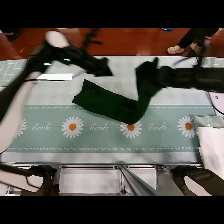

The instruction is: Fold the shirts.

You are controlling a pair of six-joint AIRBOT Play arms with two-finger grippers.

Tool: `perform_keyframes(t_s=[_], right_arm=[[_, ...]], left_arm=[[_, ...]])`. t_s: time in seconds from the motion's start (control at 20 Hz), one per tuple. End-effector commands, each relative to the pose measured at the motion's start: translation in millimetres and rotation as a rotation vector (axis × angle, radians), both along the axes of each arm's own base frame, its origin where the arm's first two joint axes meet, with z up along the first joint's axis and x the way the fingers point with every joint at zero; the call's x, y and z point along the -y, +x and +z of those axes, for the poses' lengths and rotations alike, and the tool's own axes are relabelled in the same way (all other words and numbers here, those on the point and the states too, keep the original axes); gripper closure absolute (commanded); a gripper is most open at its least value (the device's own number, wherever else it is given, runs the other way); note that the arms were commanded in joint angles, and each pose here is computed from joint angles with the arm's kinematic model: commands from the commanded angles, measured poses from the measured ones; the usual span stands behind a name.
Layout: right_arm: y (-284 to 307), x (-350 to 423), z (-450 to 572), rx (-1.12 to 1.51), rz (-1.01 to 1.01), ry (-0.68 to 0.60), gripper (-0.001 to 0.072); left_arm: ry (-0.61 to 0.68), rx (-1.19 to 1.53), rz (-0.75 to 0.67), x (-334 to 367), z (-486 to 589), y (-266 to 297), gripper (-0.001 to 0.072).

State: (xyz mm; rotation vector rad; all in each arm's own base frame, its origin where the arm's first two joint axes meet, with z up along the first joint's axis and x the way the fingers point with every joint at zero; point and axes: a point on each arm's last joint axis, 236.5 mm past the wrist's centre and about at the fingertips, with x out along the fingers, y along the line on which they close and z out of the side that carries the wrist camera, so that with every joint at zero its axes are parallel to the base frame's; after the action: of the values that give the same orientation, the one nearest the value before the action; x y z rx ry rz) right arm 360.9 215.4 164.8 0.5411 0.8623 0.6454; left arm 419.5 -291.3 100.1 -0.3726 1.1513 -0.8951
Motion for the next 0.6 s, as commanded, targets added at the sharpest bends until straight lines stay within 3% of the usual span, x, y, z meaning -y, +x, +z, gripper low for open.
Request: perform_keyframes(t_s=[0.0,0.25,0.55], right_arm=[[30.4,-77.6,-22.3,-0.036,0.074,0.059,0.0692],[64.4,-160.8,-85.1,-0.161,0.166,0.085,0.0692],[77.1,-209.7,-136.7,-0.264,0.205,0.128,0.0692]], left_arm=[[0.014,0.109,0.16,-91.6,27.4,-15.1,0.0689],[0.037,0.15,0.331,-163.1,27.7,-72.5,0.0689],[0.046,0.122,0.368,-173.5,6.1,-97.0,0.0689]])
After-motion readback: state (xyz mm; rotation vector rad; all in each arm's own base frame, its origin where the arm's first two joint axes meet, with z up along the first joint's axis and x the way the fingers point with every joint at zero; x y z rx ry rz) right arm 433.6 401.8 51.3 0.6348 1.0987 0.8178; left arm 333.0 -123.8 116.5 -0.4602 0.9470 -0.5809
